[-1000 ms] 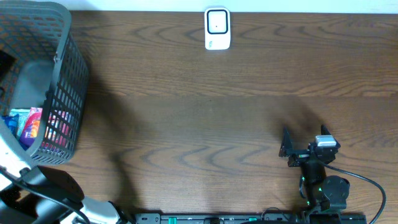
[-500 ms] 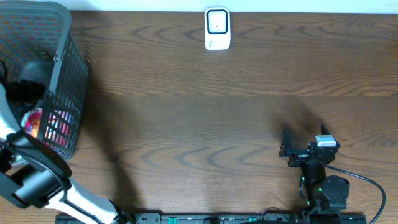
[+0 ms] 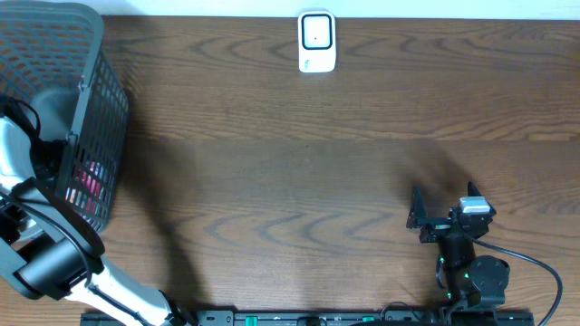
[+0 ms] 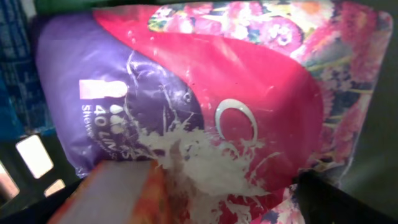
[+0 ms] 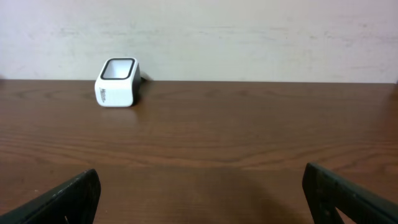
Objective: Scan the item barcode
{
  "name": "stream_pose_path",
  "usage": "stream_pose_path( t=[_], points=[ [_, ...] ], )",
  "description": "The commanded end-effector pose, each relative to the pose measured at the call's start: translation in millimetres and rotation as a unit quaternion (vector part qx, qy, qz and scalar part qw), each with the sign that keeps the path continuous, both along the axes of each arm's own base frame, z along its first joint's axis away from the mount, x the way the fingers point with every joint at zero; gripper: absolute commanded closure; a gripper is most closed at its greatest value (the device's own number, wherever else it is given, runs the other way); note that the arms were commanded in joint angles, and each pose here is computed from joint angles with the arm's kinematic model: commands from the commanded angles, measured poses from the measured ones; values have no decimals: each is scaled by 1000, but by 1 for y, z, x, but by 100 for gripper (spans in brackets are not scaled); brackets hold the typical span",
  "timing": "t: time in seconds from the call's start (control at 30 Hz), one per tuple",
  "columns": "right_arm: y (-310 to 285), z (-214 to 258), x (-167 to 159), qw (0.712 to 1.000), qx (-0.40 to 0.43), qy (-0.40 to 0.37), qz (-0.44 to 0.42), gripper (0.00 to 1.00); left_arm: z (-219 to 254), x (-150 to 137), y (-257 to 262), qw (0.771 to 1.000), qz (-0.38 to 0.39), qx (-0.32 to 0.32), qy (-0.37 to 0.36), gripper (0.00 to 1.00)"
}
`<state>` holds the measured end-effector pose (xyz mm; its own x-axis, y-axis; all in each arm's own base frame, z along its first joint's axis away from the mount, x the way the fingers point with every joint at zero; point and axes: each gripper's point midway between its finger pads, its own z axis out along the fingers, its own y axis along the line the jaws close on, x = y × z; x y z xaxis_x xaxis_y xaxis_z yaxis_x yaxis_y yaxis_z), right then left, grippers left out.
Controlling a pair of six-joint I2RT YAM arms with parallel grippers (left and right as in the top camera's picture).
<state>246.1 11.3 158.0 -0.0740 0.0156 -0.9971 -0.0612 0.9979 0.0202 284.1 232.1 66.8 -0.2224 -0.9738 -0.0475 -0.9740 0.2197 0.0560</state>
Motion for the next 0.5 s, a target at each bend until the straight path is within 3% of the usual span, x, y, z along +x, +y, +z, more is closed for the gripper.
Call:
stream_pose_path(
  t=[0.0, 0.07, 0.1, 0.17, 0.2, 0.4, 0.47],
  points=[
    [-1, -1, 0, 1000, -5, -1, -1, 1, -16, -10, -10, 1000, -4, -13, 28, 14],
    [-1, -1, 0, 1000, -5, -1, -1, 1, -15, -8, -8, 1000, -4, -10, 23, 24],
    [-1, -1, 0, 1000, -5, -1, -1, 1, -14, -7, -7, 1000, -5, -8, 20, 36],
    [-1, -1, 0, 1000, -5, -1, -1, 1, -12, -4, -7, 1000, -6, -8, 16, 73],
    [-1, -1, 0, 1000, -5, -1, -1, 1, -10, -2, -7, 1000, -9, -11, 11, 79],
    [-1, -1, 0, 1000, -5, -1, -1, 1, 21, 19, -6, 999, -10, -13, -42, 81],
    [-1, -1, 0, 1000, -5, -1, -1, 1, 37, 25, -5, 998, -11, -6, -64, 92]
  ],
)
